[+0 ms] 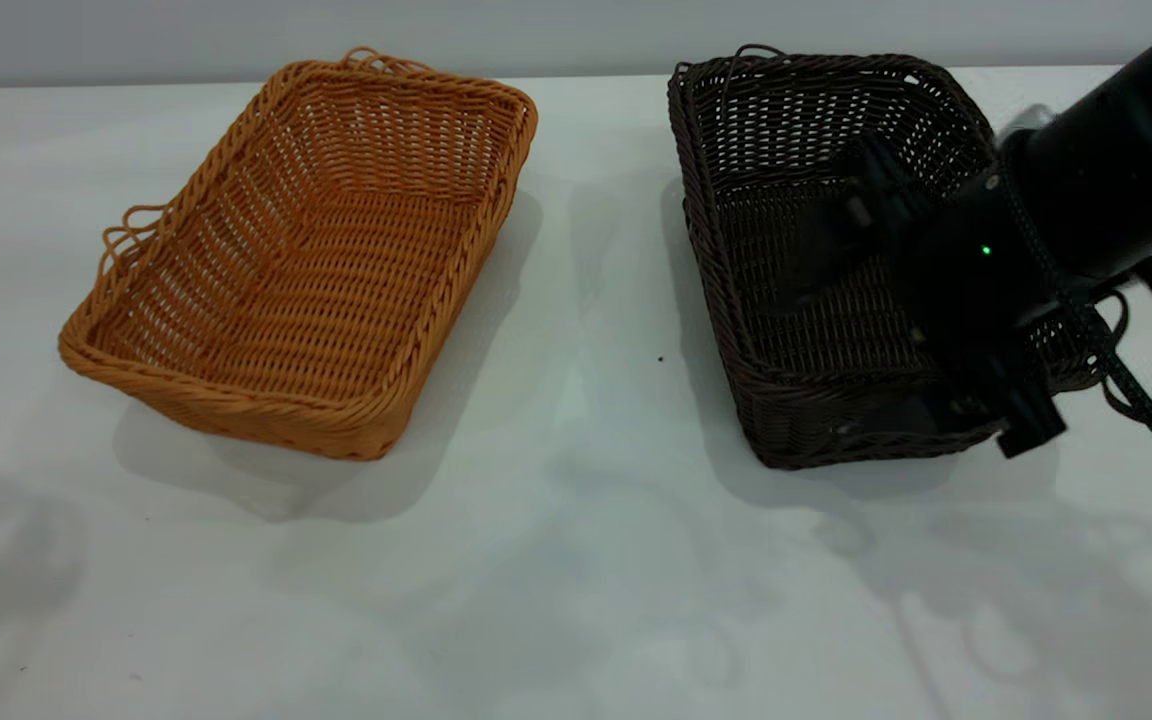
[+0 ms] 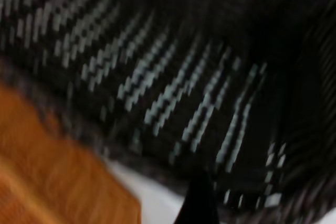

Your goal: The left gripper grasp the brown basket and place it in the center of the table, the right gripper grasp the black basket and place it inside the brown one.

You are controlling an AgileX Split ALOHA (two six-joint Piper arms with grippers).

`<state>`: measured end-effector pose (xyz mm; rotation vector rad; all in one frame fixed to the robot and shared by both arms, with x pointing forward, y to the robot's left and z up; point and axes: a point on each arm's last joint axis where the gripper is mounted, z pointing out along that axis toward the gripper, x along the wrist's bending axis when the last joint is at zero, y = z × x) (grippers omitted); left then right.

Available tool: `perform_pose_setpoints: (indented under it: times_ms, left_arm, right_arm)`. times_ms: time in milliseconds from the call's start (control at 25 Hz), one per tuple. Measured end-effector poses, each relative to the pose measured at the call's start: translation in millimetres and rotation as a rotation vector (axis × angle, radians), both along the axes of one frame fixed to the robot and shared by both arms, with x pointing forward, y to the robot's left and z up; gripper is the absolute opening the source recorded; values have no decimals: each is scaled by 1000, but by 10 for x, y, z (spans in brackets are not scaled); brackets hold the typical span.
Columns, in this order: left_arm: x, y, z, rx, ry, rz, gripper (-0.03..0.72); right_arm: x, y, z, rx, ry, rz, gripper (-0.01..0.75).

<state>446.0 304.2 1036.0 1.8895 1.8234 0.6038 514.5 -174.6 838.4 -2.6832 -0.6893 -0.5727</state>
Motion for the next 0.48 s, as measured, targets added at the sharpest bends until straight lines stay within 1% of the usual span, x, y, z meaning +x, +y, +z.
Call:
perform_pose_setpoints:
  times_ms: [200,400,480]
  left_arm:
    - [136,4,-57,-13,42,17,534]
    - [506,-5,-227,-17,130,14,534]
    - [679,-46,-344,-16,170,-2,534]
  right_arm:
    - [17,-119,-95,-100,37,-141,559]
    - [-41,-133,-319,-115,116,-165,559]
    - [-47,-150,-351,-130,126,-178,554]
